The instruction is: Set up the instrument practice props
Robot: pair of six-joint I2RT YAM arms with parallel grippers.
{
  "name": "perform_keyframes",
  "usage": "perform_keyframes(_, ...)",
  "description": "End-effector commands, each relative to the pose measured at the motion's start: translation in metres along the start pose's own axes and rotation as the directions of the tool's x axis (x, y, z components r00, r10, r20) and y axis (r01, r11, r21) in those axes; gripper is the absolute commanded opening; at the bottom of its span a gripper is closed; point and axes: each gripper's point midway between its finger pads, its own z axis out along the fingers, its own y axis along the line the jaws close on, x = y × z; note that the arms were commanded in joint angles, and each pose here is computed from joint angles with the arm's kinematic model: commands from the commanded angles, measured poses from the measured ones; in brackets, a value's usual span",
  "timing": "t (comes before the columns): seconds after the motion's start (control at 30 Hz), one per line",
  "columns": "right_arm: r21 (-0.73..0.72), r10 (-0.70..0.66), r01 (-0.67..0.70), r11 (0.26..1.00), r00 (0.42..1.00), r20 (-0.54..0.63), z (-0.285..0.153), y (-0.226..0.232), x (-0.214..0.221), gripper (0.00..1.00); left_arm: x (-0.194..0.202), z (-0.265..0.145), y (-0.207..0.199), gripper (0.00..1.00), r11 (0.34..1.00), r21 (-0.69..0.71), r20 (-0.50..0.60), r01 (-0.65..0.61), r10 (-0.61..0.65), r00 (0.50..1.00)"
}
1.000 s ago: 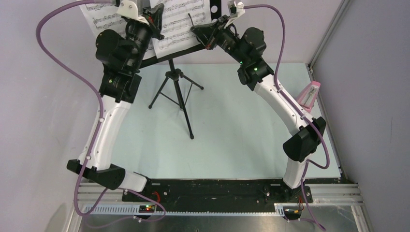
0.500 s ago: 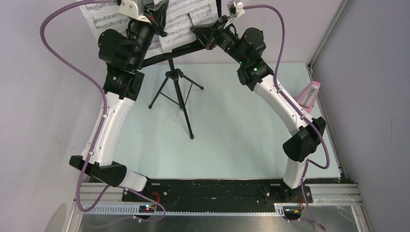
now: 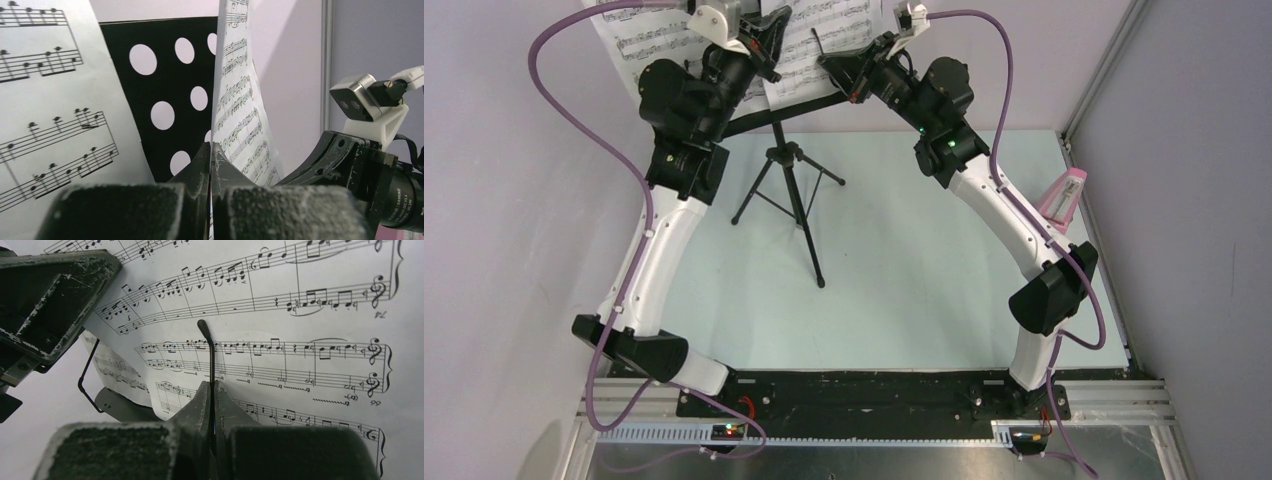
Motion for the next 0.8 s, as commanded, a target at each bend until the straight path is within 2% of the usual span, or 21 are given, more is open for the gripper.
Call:
perform_keyframes(0.0,-0.059,-0.043,0.050,0.997,0.993,0.108,-0.003,0.030,-0.044,0.00,-0.005,0.003,-0.004,0.00,0.997,0.039,0.032,-0.066,0.064,0.997)
perform_keyframes(0.3,-0.047,-0.039,0.044,0.998,0.993,0.114,-0.002,0.026,-0.045,0.00,-0.003,0.003,0.001,0.03,0.996,0.011,0.026,-0.088,0.087,0.996)
perform_keyframes(0.4,-0.039,-0.037,0.042,0.998,0.992,0.118,-0.002,0.025,-0.047,0.02,-0.004,0.003,0.003,0.12,0.996,0.002,0.026,-0.088,0.088,0.996)
perform_keyframes(0.5,-0.029,-0.035,0.038,0.999,0.992,0.119,-0.002,0.024,-0.048,0.03,-0.007,0.003,0.004,0.15,0.996,-0.006,0.030,-0.087,0.087,0.996)
perform_keyframes(0.57,-0.028,-0.036,0.039,0.999,0.992,0.121,-0.003,0.023,-0.049,0.09,-0.009,0.002,0.005,0.19,0.996,-0.011,0.035,-0.086,0.087,0.996)
perform_keyframes(0.63,-0.029,-0.033,0.037,0.999,0.992,0.122,-0.002,0.024,-0.049,0.16,-0.012,0.001,0.005,0.26,0.996,-0.011,0.039,-0.086,0.087,0.995)
perform_keyframes(0.67,-0.030,-0.033,0.037,0.999,0.992,0.123,-0.002,0.024,-0.050,0.19,-0.013,0.000,0.004,0.35,0.996,-0.010,0.039,-0.087,0.087,0.995)
perform_keyframes(0.73,-0.030,-0.034,0.038,0.999,0.992,0.124,-0.003,0.024,-0.051,0.26,-0.014,-0.001,0.004,0.47,0.996,-0.010,0.042,-0.085,0.086,0.995)
perform_keyframes(0.77,-0.031,-0.033,0.038,0.999,0.991,0.126,-0.003,0.025,-0.052,0.28,-0.015,-0.002,0.004,0.49,0.996,-0.012,0.043,-0.085,0.086,0.995)
